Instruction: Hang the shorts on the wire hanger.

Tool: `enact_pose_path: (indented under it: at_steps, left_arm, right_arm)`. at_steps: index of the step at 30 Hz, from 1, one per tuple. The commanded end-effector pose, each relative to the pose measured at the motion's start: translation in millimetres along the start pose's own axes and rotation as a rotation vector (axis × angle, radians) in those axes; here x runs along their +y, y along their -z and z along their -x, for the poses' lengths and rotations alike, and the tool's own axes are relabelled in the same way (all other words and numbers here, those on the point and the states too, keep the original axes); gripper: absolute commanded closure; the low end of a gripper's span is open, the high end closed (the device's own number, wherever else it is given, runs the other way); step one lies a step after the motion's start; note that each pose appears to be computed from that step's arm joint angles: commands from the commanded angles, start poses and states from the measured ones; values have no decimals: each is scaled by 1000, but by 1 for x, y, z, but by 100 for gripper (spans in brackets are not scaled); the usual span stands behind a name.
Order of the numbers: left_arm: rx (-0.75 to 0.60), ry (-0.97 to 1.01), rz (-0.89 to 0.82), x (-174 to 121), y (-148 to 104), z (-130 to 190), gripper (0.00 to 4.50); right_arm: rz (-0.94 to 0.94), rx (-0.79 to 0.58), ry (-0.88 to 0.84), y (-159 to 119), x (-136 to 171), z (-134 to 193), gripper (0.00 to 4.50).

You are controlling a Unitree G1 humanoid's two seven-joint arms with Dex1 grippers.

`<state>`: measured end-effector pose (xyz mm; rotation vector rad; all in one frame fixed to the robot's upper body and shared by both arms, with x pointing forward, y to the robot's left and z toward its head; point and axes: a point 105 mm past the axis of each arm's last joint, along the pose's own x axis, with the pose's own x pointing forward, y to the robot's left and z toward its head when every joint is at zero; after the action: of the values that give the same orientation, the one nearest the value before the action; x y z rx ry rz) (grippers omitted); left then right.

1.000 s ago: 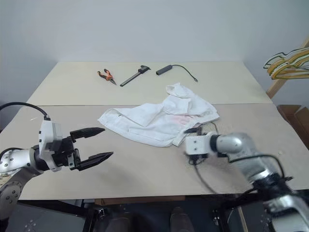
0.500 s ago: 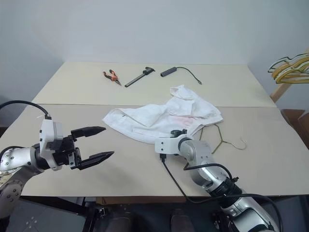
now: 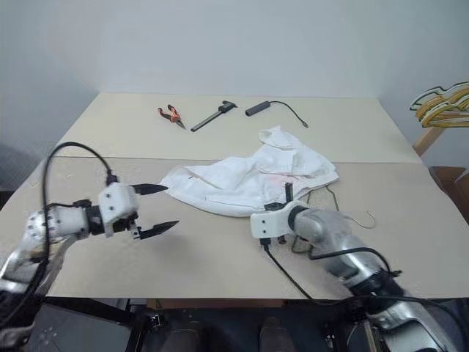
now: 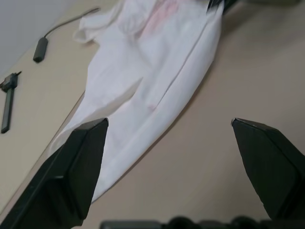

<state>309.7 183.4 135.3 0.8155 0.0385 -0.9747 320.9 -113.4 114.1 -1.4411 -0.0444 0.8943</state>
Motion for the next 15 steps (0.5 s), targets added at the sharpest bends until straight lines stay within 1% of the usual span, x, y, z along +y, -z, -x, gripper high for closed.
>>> enact_pose_path:
  at_steps: [1,5,7,10,15]
  left_arm:
    - [99,62,-258,8,20,-5,0]
    - [195,121,-424,16,46,-21,0]
    - [218,155,-474,16,54,-29,0]
    - [246,188,-529,17,62,-38,62]
    - [213,162,-542,23,59,-47,227]
  right_arm:
    - [49,-132,54,-14,-18,24,444]
    - [37,-180,65,-17,-23,38,444]
    - [23,-186,63,-18,-23,41,444]
    - [21,-179,75,-18,-25,44,450]
    - [4,-167,95,-18,-29,46,450]
